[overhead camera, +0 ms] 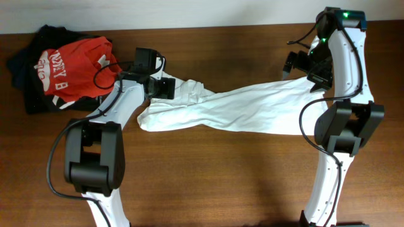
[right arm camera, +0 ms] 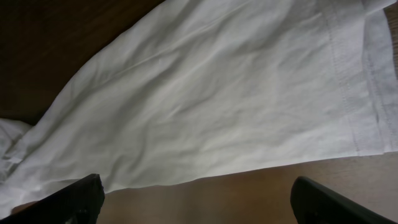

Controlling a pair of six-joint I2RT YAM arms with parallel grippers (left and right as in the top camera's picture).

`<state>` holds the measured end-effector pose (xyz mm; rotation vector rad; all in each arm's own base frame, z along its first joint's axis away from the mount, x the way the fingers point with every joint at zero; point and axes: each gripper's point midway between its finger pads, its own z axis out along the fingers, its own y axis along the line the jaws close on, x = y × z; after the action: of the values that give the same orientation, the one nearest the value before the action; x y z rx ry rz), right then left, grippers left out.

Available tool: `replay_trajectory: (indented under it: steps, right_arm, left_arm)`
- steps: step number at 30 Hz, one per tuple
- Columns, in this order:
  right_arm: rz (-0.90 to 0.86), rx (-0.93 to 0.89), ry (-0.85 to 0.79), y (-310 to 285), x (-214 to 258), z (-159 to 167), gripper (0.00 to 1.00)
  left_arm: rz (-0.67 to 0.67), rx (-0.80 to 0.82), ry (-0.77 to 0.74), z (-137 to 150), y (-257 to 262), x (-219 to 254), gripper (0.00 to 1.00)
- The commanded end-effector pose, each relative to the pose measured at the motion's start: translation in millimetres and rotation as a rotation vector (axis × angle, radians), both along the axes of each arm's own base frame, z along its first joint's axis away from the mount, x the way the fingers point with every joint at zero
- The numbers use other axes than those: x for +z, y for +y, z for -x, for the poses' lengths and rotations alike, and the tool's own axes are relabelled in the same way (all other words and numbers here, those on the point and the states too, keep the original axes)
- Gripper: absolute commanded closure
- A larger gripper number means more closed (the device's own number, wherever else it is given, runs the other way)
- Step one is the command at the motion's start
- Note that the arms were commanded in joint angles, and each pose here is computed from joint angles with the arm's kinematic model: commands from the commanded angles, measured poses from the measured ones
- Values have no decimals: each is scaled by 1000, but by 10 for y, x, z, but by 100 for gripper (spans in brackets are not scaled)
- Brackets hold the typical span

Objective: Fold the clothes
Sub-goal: 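Reach the left gripper to the shirt's left end and grasp it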

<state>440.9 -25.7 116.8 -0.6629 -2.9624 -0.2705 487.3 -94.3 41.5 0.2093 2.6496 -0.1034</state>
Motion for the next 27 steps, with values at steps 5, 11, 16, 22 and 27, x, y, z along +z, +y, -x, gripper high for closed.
replay_trajectory:
  steps: [5, 11, 16, 22, 27]
  right_arm:
    - [50, 45, -61, 66, 191, -42, 1]
    - [50, 44, -64, 66, 191, -48, 1]
    - [52, 45, -63, 63, 191, -47, 1]
    - [72, 46, -61, 27, 186, -44, 0]
    - [69, 11, -46, 35, 195, -16, 5]
  left_arm:
    - [-3, 12, 17, -104, 11, -316, 22]
    - [0, 12, 0, -142, 5, -290, 47]
    - [0, 14, -4, -158, 13, -272, 71]
    - [-12, 25, -47, -210, 43, -90, 86]
    - [-35, 35, -32, -171, 89, -99, 99]
